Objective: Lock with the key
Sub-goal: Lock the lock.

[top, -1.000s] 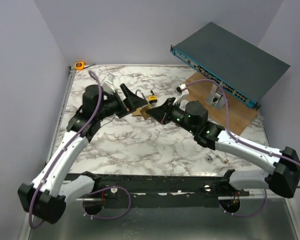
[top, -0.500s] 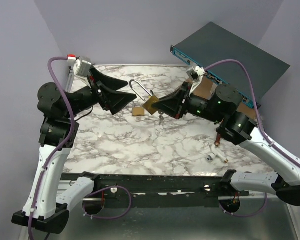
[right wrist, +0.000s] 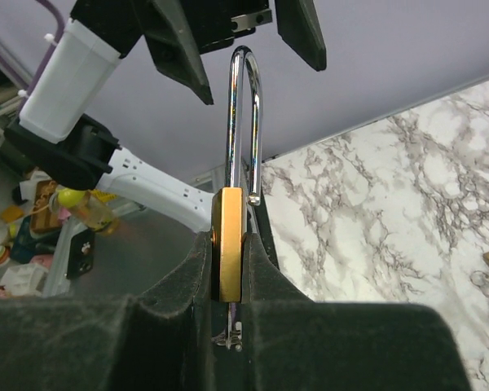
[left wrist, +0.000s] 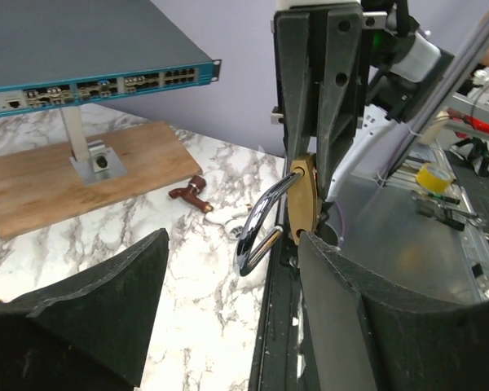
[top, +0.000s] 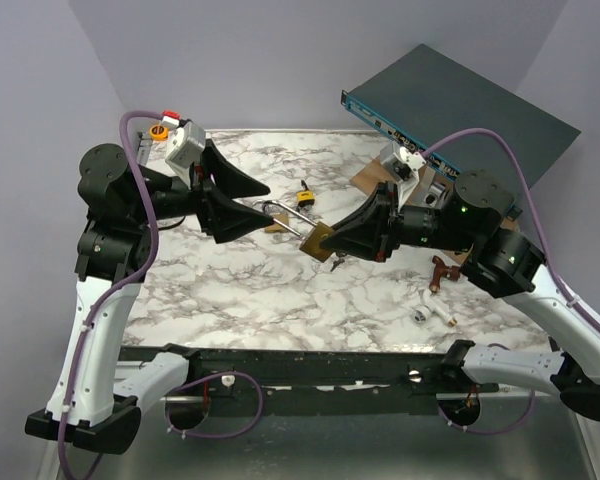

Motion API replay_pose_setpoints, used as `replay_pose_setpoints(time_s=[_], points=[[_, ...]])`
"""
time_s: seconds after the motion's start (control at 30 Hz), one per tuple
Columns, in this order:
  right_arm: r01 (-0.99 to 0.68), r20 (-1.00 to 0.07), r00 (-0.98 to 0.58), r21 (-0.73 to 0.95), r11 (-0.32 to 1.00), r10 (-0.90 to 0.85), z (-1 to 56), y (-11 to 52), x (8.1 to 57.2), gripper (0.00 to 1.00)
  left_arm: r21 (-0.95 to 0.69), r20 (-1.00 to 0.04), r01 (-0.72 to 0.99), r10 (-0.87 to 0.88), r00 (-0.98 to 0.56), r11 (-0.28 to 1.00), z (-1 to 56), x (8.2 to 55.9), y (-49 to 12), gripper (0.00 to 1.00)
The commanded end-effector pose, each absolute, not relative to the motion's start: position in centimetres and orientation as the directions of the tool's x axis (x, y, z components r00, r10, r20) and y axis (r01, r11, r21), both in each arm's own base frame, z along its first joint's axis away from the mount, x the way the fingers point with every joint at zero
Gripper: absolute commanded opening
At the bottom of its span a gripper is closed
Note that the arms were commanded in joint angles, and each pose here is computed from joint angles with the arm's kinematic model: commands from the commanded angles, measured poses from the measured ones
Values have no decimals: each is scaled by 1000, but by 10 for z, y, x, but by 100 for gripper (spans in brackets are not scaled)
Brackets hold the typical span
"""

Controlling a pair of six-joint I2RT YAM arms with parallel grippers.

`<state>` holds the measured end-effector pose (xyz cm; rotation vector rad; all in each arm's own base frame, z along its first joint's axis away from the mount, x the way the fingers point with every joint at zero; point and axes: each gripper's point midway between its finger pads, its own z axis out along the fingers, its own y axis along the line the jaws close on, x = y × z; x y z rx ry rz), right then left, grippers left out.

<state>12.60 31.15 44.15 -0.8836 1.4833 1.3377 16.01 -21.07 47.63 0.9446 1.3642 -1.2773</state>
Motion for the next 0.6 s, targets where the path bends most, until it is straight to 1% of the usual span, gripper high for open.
replay_pose_setpoints(time_s=[0.0,0.13,0.23,0.37,0.5,0.57], points=[[-965,-960,-251,257,39,121,480,300,100,1,-142,-988,989,-59,-140,32,480,133,-208,62],[-967,-963,-247,251,30,110,480,300,98,1,-163,-986,987,-47,-163,-1,476,130,-210,56],[-967,-964,-246,251,47,96,475,300,101,1,-164,-985,986,-43,-165,-21,475,126,-210,52],[-966,-967,-234,243,84,101,472,298,106,1,-189,-981,981,-29,-191,-46,470,125,-214,44],[-969,-969,-216,227,93,117,479,293,105,1,-229,-973,973,2,-229,-34,457,129,-219,42],[-970,-971,-214,224,95,108,477,293,105,1,-232,-973,972,4,-232,-36,456,129,-221,40]])
